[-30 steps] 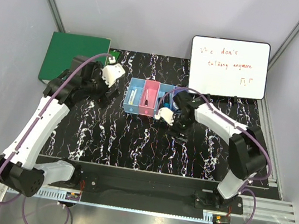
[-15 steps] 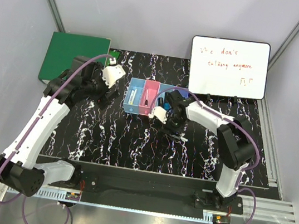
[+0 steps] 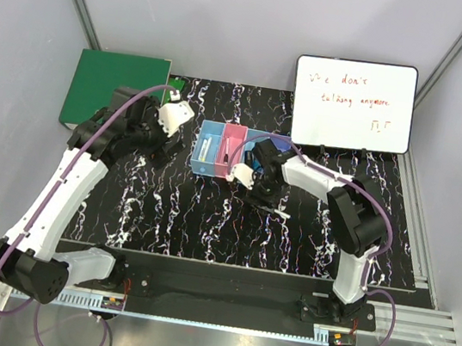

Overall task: Sort the stationery into containers
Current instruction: Move the pen to the center of the board.

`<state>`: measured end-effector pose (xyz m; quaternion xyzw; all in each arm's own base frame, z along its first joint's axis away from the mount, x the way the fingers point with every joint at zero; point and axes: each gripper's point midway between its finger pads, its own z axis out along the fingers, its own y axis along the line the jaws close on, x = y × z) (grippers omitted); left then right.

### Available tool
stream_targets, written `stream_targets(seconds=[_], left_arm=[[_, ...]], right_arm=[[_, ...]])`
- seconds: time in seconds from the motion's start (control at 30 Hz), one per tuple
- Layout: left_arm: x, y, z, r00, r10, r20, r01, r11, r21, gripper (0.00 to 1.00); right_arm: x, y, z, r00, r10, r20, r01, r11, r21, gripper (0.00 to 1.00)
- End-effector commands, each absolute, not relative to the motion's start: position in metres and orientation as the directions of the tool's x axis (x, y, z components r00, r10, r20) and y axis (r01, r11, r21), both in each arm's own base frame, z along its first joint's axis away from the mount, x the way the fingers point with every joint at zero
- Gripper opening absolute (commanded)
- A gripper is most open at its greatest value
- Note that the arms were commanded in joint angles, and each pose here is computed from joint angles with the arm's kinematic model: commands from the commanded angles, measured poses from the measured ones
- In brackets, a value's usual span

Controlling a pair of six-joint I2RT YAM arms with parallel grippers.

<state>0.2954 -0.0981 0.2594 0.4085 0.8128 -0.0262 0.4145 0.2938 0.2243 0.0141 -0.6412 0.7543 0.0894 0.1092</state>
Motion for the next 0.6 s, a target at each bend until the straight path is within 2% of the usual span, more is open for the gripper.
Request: stream_targets(seconds=[0.0, 0.03, 0.13, 0.2, 0.23, 0.43, 0.57], left_arm=[[0.297, -0.101, 0.264, -0.285, 0.645, -0.709, 0.688, 0.652, 0.318, 0.98], [0.297, -0.101, 0.263, -0.287, 0.646, -0.708, 0.691, 0.651, 0.314, 0.98], [0.298, -0.101, 0.262, -0.287, 0.650, -0.704, 0.692, 0.649, 0.317, 0.98], [0.299, -0.100, 0.260, -0.285, 0.658, -0.698, 0.694, 0.643, 0.323, 0.98], [0.300, -0.099, 0.261, -0.280, 0.663, -0.694, 0.692, 0.641, 0.333, 0.98], [0.303, -0.097, 0.265, -0.266, 0.675, -0.688, 0.687, 0.634, 0.356, 0.98], [0.305, -0.093, 0.266, -0.264, 0.683, -0.681, 0.677, 0.634, 0.375, 0.98]], right_arm=[[0.308, 0.241, 0.016, -0.117, -0.941, -0.317, -0.989, 0.140, -0.050, 0.66], [0.309, 0.242, 0.013, -0.117, -0.941, -0.317, -0.989, 0.140, -0.052, 0.65], [0.307, 0.243, 0.007, -0.121, -0.941, -0.317, -0.990, 0.139, -0.036, 0.51], [0.302, 0.247, 0.006, -0.116, -0.940, -0.320, -0.991, 0.131, -0.025, 0.33], [0.300, 0.249, 0.006, -0.114, -0.939, -0.324, -0.992, 0.128, -0.022, 0.28], [0.281, 0.264, 0.009, -0.095, -0.935, -0.341, -0.995, 0.102, -0.002, 0.14], [0.260, 0.282, 0.022, -0.052, -0.928, -0.369, -0.998, 0.056, 0.002, 0.12]])
